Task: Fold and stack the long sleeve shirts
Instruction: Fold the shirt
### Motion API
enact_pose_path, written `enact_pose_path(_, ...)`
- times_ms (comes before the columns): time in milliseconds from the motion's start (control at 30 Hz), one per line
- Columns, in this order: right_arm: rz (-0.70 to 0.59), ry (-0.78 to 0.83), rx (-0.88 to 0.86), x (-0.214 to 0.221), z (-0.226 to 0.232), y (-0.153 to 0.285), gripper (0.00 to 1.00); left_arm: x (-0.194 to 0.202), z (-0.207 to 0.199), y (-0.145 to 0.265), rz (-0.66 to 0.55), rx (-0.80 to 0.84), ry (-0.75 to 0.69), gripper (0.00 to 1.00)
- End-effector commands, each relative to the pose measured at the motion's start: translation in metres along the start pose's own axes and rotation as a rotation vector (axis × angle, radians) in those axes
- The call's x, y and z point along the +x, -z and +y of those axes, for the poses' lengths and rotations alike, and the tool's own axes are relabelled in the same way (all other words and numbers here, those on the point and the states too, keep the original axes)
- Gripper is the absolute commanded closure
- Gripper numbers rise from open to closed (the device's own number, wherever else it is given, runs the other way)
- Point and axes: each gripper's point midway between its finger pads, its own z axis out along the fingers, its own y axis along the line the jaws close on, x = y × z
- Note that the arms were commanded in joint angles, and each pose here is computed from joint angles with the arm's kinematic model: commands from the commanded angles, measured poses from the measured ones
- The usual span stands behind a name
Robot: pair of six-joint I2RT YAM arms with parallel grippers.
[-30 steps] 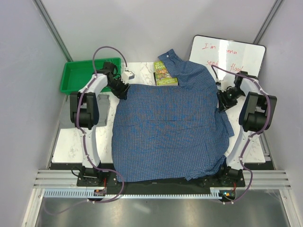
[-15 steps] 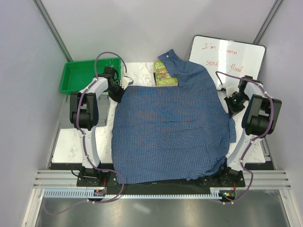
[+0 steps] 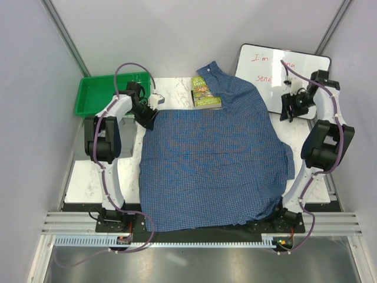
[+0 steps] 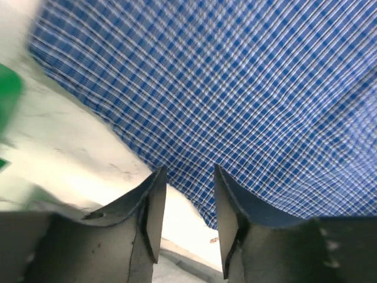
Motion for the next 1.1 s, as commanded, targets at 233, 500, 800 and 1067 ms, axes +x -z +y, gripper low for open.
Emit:
enact_pose_path(233, -0.479, -0.004, -0.086, -0.167, 0.019, -0.004, 0.53, -0.061, -0.009, 0.044, -0.189, 0.048, 0.025, 0.43)
enact_pose_path(500, -0.631, 0.044, -0.044, -0.229, 0.024, -0.031, 0.46, -0.058, -0.005, 0.041, -0.172, 0.044, 0.04, 0.21)
enact_pose_path(800, -0.652, 0.087, -0.014, -0.246, 0.024, -0.05, 0.41, -0.059, -0.005, 0.042, -0.171, 0.046, 0.04, 0.19)
enact_pose_path(1067, -0.624, 0.113, -0.051, -0.239, 0.032, -0.064, 0.45, -0.059, -0.003, 0.039, -0.165, 0.047, 0.044, 0.18)
